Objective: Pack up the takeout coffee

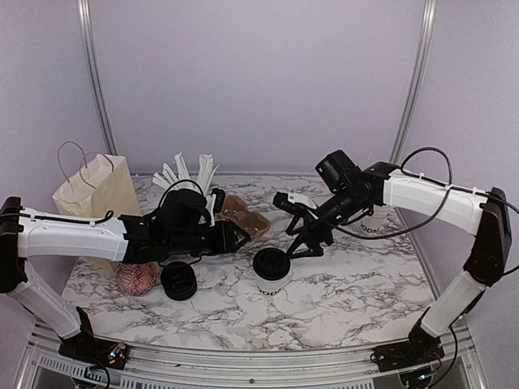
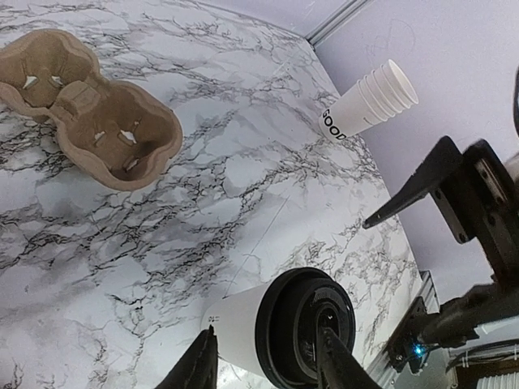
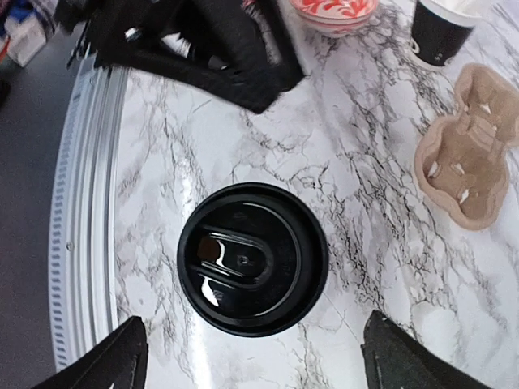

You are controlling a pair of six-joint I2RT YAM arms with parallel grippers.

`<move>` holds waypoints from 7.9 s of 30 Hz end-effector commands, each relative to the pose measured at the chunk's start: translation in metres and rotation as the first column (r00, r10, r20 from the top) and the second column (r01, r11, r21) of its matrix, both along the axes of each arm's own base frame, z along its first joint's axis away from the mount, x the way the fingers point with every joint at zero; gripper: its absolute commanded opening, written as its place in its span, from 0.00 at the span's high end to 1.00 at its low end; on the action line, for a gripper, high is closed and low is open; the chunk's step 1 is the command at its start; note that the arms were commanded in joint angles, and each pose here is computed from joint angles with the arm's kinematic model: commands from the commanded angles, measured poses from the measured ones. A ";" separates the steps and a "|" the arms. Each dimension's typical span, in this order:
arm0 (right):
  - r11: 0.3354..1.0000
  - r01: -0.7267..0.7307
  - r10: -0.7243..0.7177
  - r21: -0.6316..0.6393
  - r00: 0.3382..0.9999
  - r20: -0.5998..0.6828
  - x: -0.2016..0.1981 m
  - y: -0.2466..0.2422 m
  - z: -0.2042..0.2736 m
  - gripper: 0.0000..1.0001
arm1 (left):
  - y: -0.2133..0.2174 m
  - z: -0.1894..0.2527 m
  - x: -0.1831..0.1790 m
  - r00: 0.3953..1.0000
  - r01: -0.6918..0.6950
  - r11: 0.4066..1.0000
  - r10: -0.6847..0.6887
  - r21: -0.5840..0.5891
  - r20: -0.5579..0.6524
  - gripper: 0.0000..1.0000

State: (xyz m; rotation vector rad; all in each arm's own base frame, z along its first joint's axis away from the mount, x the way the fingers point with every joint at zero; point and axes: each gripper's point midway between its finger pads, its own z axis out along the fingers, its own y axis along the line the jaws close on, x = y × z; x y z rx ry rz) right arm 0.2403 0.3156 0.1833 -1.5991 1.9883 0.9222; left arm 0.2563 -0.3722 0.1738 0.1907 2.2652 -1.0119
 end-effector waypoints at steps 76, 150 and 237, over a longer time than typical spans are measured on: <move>0.908 -0.254 0.300 -0.333 0.949 0.094 -0.049 0.053 -0.070 0.39 | -0.008 -0.078 -0.038 0.929 0.122 0.985 -0.157 -0.123 -0.336 0.77; 0.997 -0.059 0.061 -0.048 0.998 0.034 -0.019 0.016 -0.006 0.25 | 0.002 -0.032 -0.094 0.959 0.186 0.980 -0.198 -0.078 -0.205 0.59; 0.995 0.054 -0.067 -0.079 0.982 -0.174 0.012 0.004 -0.036 0.38 | -0.004 -0.042 -0.071 0.959 0.247 0.948 -0.209 0.201 -0.191 0.63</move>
